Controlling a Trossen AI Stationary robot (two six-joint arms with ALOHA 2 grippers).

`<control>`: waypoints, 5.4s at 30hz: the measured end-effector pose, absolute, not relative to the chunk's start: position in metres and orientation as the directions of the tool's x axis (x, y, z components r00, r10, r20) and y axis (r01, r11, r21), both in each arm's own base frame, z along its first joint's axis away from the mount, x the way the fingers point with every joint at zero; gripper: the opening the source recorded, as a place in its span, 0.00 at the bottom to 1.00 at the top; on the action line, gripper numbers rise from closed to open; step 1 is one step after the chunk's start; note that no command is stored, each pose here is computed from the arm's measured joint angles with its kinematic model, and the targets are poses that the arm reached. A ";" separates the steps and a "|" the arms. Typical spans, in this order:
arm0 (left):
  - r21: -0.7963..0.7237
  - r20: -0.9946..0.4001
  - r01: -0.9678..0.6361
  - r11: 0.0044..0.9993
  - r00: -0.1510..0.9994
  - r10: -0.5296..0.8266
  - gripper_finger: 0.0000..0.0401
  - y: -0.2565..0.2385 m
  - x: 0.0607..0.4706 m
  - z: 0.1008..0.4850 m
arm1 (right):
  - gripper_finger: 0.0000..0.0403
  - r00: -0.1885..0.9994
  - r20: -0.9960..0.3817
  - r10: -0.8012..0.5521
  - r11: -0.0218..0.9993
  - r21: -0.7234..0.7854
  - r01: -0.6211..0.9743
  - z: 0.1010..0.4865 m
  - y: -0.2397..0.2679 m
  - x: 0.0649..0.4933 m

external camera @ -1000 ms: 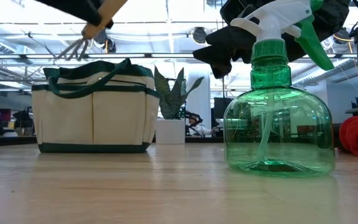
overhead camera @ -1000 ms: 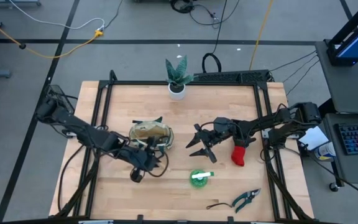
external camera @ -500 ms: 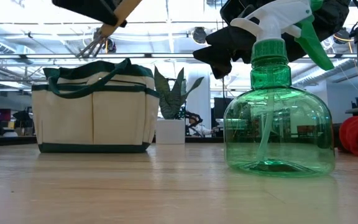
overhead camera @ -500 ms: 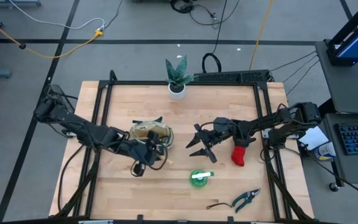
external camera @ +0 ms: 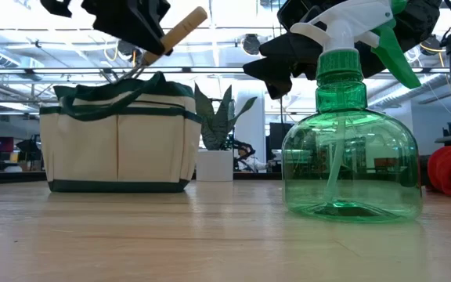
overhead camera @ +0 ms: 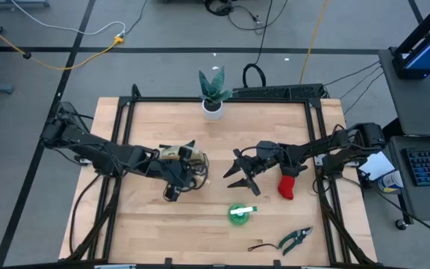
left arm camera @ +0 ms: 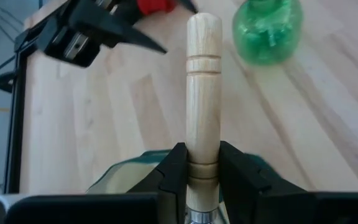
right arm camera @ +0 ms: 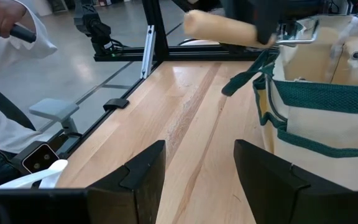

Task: Pick & Place Garden tools in Gardening bag
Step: Put the brown hand rake into the white gardening bag, then put the green shear scissors into the white gardening bag

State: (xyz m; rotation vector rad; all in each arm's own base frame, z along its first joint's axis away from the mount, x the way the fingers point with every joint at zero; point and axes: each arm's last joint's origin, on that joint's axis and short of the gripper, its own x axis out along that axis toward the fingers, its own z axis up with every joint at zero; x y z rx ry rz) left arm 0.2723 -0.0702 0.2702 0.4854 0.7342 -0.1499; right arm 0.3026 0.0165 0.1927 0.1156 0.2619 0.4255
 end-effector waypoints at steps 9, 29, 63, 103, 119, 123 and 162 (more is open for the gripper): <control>0.374 -0.691 0.256 0.891 0.718 0.083 0.17 -0.054 0.274 0.269 | 0.46 0.878 -0.227 0.422 0.905 0.165 -0.392 0.193 0.016 0.303; 0.321 -0.827 0.147 0.936 0.525 0.201 0.17 -0.035 0.260 0.252 | 0.46 0.878 -0.226 0.422 0.905 0.165 -0.392 0.193 0.016 0.303; 0.112 -0.906 0.034 0.993 0.413 0.088 0.19 -0.013 0.246 0.206 | 0.46 0.878 -0.226 0.422 0.905 0.164 -0.392 0.193 0.016 0.303; 0.079 -0.905 0.054 0.995 0.422 0.050 0.22 -0.013 0.236 0.177 | 0.46 0.878 -0.226 0.421 0.905 0.164 -0.392 0.193 0.016 0.303; 0.084 -0.894 0.058 0.995 0.445 0.050 0.44 -0.014 0.239 0.178 | 0.46 0.878 -0.226 0.421 0.905 0.165 -0.392 0.193 0.016 0.303; 0.084 -0.889 0.065 0.994 0.457 0.046 0.42 -0.016 0.240 0.180 | 0.46 0.878 -0.225 0.421 0.905 0.164 -0.392 0.193 0.016 0.303; 0.139 -0.809 0.130 0.982 0.587 0.037 0.33 -0.019 0.264 0.225 | 0.46 0.875 -0.236 0.422 0.906 0.112 -0.407 0.226 0.016 0.277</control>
